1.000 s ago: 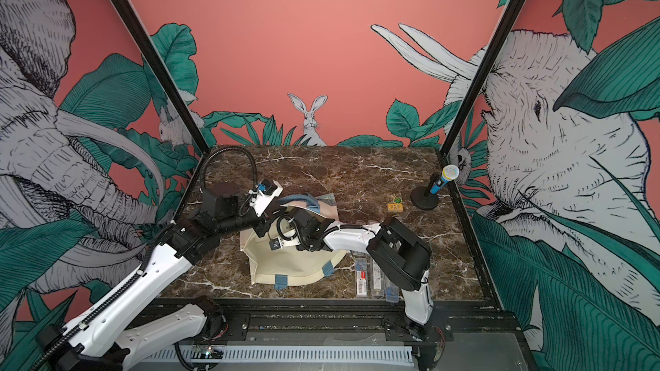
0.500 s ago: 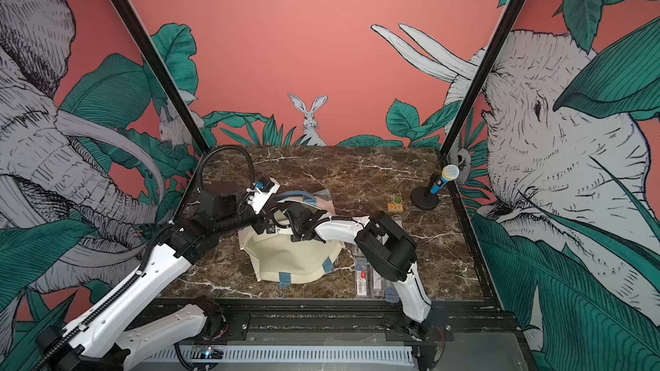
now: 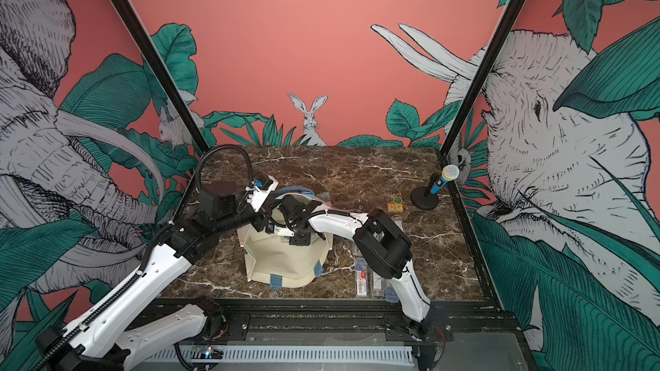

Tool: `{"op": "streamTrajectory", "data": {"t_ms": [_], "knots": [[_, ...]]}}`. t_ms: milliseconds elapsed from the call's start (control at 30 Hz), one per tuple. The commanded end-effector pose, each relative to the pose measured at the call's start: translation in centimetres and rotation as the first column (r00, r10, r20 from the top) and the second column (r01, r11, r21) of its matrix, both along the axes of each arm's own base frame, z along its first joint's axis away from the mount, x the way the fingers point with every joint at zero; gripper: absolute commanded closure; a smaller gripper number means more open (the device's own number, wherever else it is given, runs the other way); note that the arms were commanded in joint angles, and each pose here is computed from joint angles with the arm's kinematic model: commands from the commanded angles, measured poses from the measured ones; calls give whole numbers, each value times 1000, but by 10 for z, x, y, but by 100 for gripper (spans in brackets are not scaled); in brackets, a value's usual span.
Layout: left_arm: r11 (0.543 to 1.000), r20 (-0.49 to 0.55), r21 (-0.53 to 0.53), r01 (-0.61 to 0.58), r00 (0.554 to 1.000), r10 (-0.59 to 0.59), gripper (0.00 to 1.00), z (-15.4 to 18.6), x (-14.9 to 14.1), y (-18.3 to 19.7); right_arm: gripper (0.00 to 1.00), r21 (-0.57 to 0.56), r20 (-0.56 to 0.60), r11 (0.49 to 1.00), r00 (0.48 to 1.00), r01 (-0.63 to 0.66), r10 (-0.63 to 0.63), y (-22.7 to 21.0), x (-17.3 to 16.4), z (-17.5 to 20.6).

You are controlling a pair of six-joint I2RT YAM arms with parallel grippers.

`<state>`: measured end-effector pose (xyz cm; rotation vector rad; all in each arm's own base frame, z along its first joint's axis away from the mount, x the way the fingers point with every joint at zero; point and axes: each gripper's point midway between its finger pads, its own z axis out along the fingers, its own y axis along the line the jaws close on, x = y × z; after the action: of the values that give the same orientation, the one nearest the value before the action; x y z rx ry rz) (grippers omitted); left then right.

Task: Take out the compass set from the canvas bag
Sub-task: Pick up the compass set from the canvas bag.

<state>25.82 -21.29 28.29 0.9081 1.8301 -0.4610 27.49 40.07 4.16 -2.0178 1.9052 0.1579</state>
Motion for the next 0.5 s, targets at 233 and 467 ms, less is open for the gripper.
{"op": "streamTrajectory", "data": {"t_ms": [233,467], "knots": [[996,16,-37,82,997,-82,100,4,-18,-9,52,126,-89,991,996,35,-23,4,-16,46],[998,28,-27,61,998,-60,100,4,-16,-4,55,260,-37,965,999,-27,38,8,-27,83]]}}
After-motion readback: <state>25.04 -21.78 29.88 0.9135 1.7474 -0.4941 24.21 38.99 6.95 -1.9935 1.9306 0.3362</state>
